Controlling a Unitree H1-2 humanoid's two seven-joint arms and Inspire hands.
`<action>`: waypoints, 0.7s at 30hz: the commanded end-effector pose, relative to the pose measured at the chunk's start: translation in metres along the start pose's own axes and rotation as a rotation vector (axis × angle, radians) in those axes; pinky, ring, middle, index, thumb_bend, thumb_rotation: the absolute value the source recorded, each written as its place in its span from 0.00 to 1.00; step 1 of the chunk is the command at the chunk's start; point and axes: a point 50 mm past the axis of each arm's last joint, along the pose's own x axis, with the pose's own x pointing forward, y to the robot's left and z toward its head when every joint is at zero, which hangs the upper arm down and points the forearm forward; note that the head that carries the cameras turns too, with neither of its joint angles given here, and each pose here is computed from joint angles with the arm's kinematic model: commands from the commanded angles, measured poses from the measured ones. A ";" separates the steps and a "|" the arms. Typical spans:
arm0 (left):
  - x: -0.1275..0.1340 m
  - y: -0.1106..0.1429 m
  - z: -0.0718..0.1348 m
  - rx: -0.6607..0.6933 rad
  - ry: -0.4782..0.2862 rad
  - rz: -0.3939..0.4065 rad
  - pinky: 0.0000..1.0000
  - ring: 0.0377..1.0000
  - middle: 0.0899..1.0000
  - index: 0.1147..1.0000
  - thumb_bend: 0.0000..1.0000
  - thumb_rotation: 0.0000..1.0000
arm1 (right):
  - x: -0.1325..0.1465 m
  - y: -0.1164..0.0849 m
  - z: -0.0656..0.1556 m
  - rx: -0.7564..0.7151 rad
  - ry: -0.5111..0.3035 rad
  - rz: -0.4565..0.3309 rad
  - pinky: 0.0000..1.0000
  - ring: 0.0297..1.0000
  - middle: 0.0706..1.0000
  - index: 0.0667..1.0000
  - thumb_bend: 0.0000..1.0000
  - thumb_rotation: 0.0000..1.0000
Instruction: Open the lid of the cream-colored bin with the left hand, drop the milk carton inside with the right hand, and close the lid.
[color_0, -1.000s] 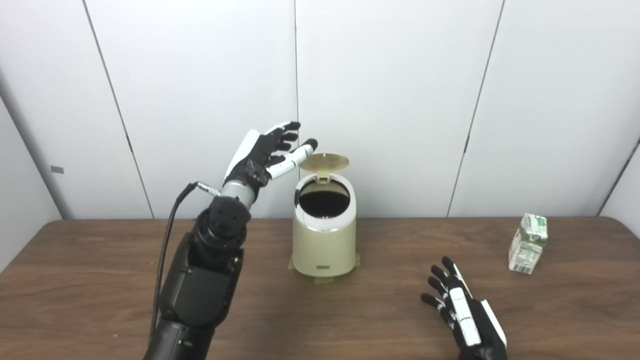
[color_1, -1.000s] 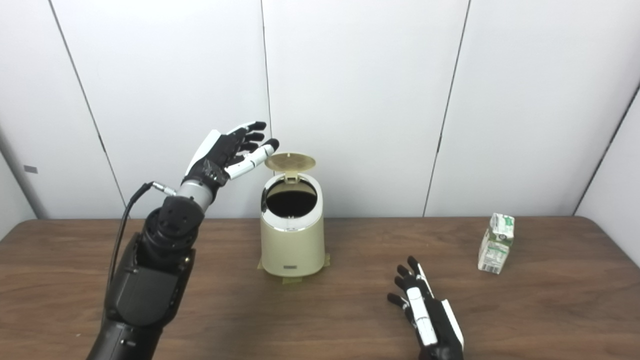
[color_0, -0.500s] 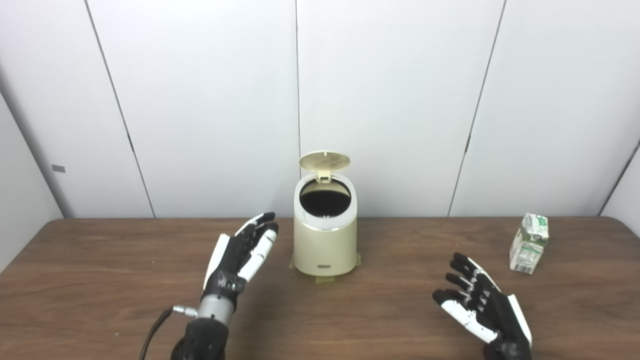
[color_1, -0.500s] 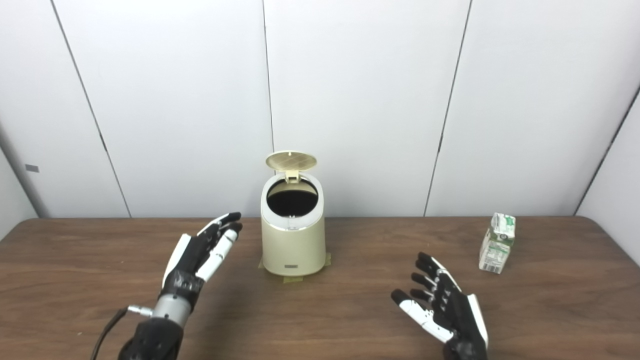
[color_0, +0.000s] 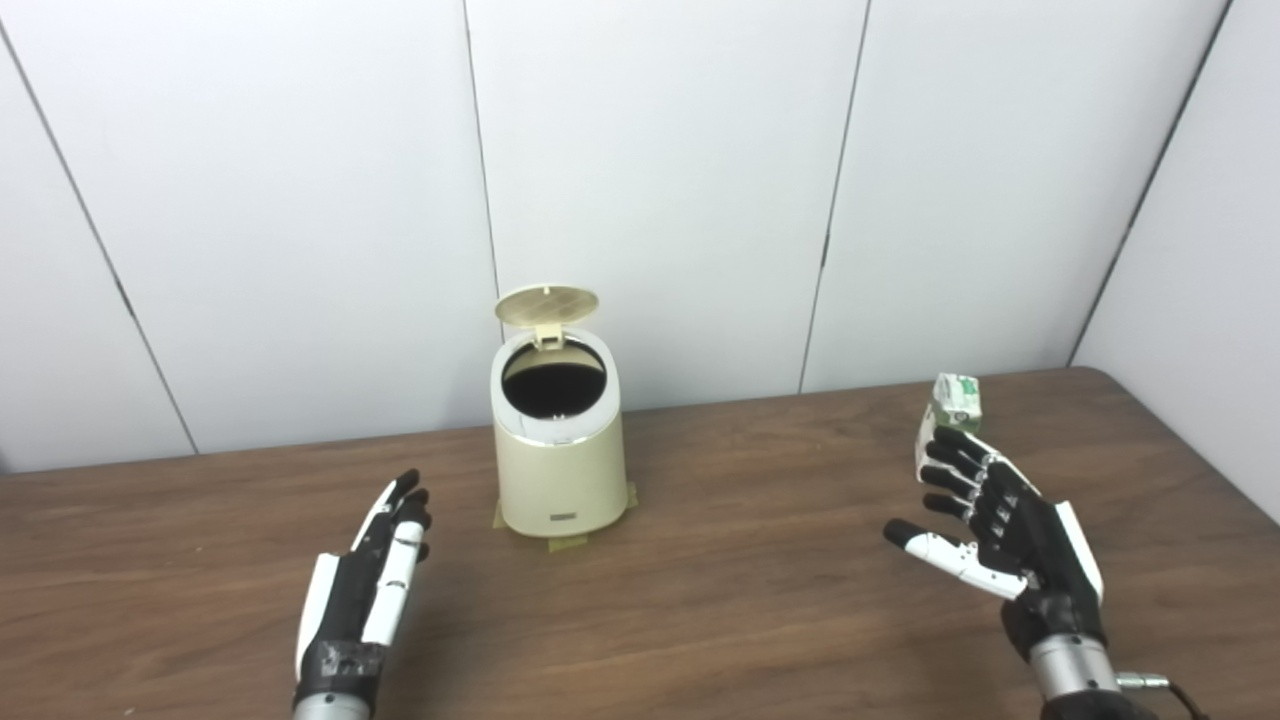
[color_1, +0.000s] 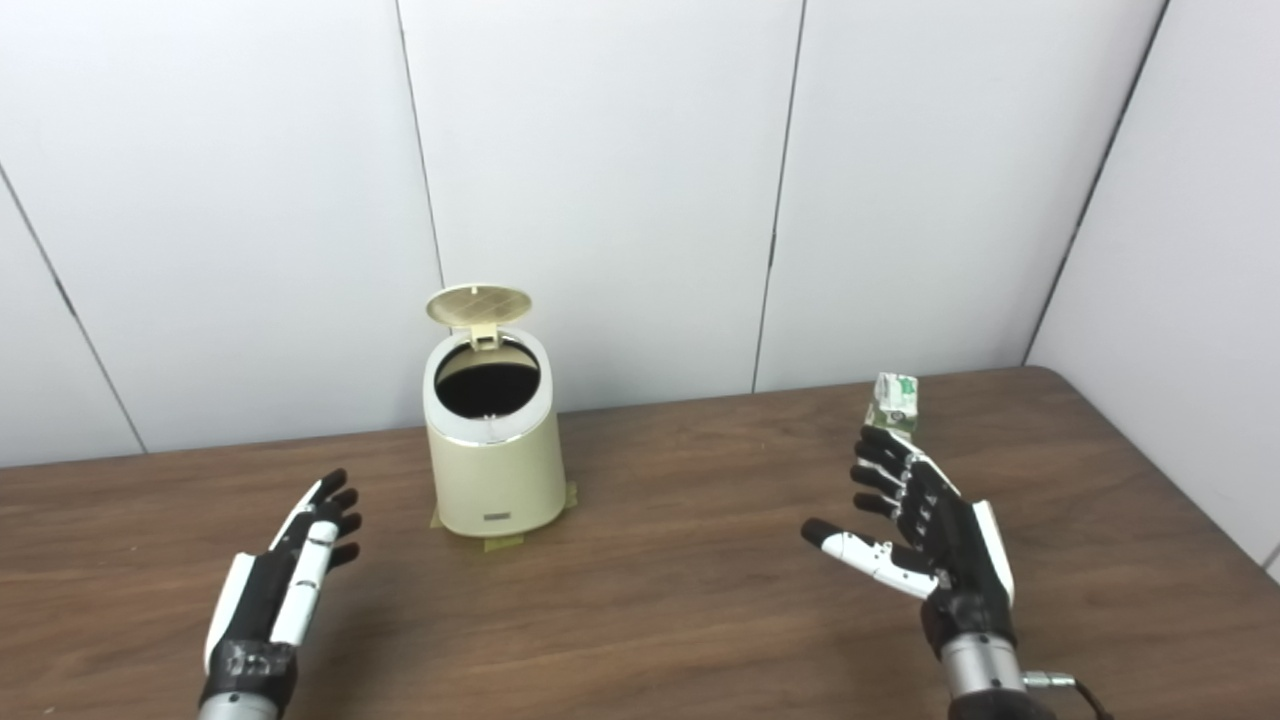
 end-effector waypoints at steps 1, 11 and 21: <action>0.009 0.006 0.022 -0.008 -0.089 0.008 0.85 0.87 0.90 0.93 0.39 0.91 | 0.008 -0.011 0.019 -0.033 -0.070 -0.033 0.73 0.77 0.80 0.79 0.84 0.20; 0.010 0.019 0.020 -0.011 -0.081 -0.018 0.88 0.88 0.89 0.92 0.33 0.90 | 0.024 -0.030 0.028 -0.105 -0.046 -0.134 0.78 0.80 0.82 0.77 0.84 0.15; 0.009 0.024 0.028 -0.017 -0.096 -0.046 0.88 0.89 0.89 0.94 0.30 0.91 | 0.073 -0.040 0.057 -0.301 -0.027 -0.126 0.67 0.84 0.88 0.86 0.87 0.13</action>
